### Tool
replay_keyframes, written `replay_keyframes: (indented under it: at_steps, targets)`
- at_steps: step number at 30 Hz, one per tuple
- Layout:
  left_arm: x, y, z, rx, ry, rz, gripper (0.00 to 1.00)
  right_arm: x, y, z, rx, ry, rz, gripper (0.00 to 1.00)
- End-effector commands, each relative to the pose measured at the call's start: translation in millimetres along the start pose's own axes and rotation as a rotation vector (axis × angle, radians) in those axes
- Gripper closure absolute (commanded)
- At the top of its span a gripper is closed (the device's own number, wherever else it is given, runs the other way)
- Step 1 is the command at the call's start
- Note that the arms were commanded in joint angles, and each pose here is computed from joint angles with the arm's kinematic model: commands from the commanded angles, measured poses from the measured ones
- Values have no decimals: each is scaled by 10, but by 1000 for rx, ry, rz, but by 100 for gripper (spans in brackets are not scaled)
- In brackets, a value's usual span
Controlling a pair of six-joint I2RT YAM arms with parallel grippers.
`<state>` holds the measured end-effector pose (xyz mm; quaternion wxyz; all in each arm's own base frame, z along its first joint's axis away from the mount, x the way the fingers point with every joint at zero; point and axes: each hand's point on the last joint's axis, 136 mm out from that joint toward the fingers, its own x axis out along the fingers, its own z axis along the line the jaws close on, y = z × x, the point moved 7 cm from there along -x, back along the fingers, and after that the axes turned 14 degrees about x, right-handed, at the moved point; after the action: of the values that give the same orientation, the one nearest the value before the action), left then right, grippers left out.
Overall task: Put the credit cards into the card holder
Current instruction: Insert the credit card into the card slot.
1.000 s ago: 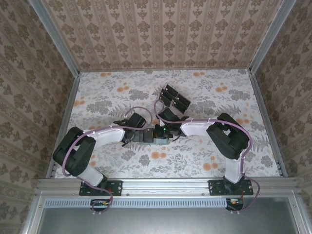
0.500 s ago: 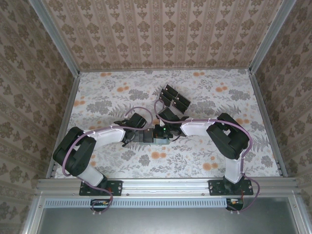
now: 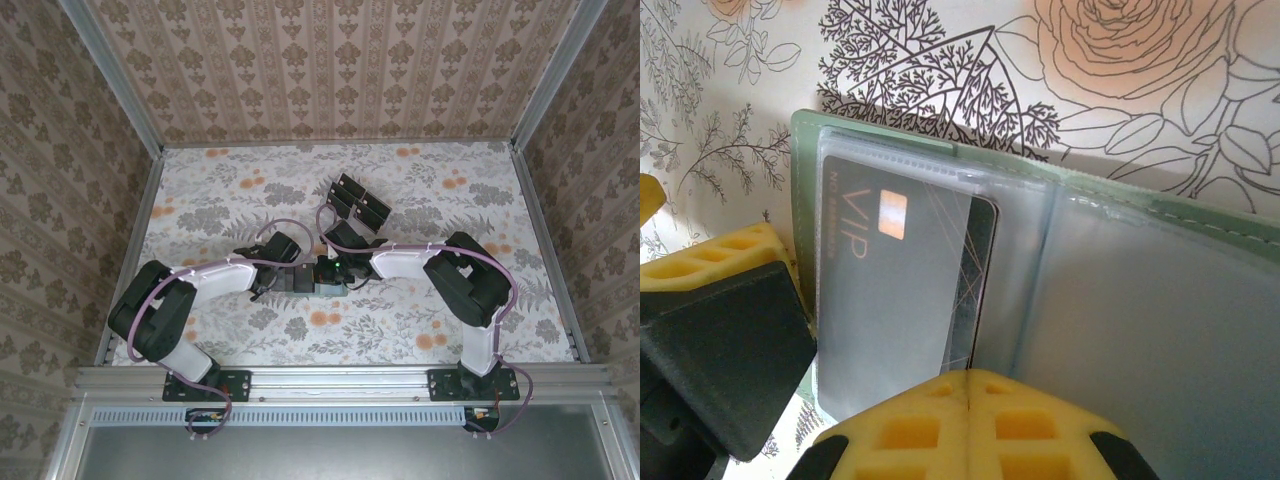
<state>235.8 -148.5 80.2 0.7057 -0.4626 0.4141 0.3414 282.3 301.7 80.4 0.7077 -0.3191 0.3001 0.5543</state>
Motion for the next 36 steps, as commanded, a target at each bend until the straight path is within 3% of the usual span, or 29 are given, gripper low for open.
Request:
replay_keyframes:
  at_steps: [1, 21, 28, 36]
  targets:
    - [-73, -38, -31, -6, 20, -5, 0, 57, 52, 17, 11, -21, 29, 100]
    - [-469, -366, 186, -80, 22, -101, 0, -20, 73, 61, 2, -43, 35, 100]
    - [-671, -541, 297, -198, 44, -167, 0, -115, 80, 121, -9, -55, 40, 93]
    - [-962, -743, 363, -226, 81, -206, 0, -364, 58, 286, -28, -85, 16, 85]
